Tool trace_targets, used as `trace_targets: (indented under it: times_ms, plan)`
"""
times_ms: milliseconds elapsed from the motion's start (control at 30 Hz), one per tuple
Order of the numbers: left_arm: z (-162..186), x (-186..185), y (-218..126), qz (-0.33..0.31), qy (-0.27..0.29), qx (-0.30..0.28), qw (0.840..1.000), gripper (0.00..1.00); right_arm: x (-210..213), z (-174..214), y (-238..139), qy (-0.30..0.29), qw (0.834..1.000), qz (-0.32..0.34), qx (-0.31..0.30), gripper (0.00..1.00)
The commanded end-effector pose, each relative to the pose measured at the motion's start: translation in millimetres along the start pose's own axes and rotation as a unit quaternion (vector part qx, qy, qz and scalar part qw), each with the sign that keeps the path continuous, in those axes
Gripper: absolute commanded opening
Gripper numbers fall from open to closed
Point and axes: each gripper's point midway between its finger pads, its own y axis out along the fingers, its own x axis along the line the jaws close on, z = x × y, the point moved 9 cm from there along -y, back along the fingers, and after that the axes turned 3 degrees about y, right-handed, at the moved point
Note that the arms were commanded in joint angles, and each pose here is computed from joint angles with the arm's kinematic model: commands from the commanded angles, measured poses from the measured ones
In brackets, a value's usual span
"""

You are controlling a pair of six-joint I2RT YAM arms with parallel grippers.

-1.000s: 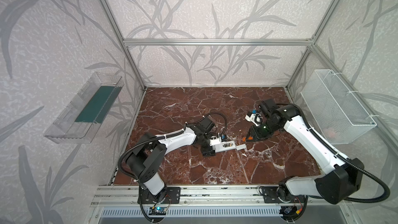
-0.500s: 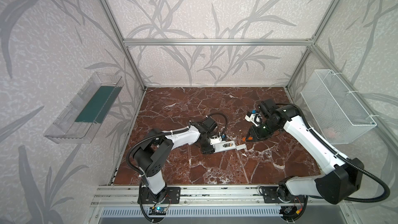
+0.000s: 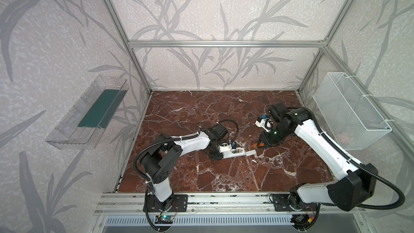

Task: Unload the batteries from the remote control
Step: 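Grasp the white remote with the left gripper while the right gripper positions the screwdriver, then lower the screwdriver tip into the battery compartment with the right gripper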

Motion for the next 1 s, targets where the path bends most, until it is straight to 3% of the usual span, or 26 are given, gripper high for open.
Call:
trace_targets:
  times_ms: [0,300,967]
  plan:
    - [5.4,-8.1,2.4,0.031,0.023,0.025,0.999,0.43,3.2,7.1,-8.5,-0.006,1.0,0.005,0.009,0.0]
    - [7.7,-18.7,-0.5,0.032,0.065,0.026,0.997,0.37,0.2,8.7,-1.3,-0.006,1.0,0.012,0.025,0.0]
    - [7.8,-21.1,4.2,0.044,0.063,0.03,0.997,0.33,-11.5,-2.0,31.0,0.005,0.998,0.02,0.057,0.0]
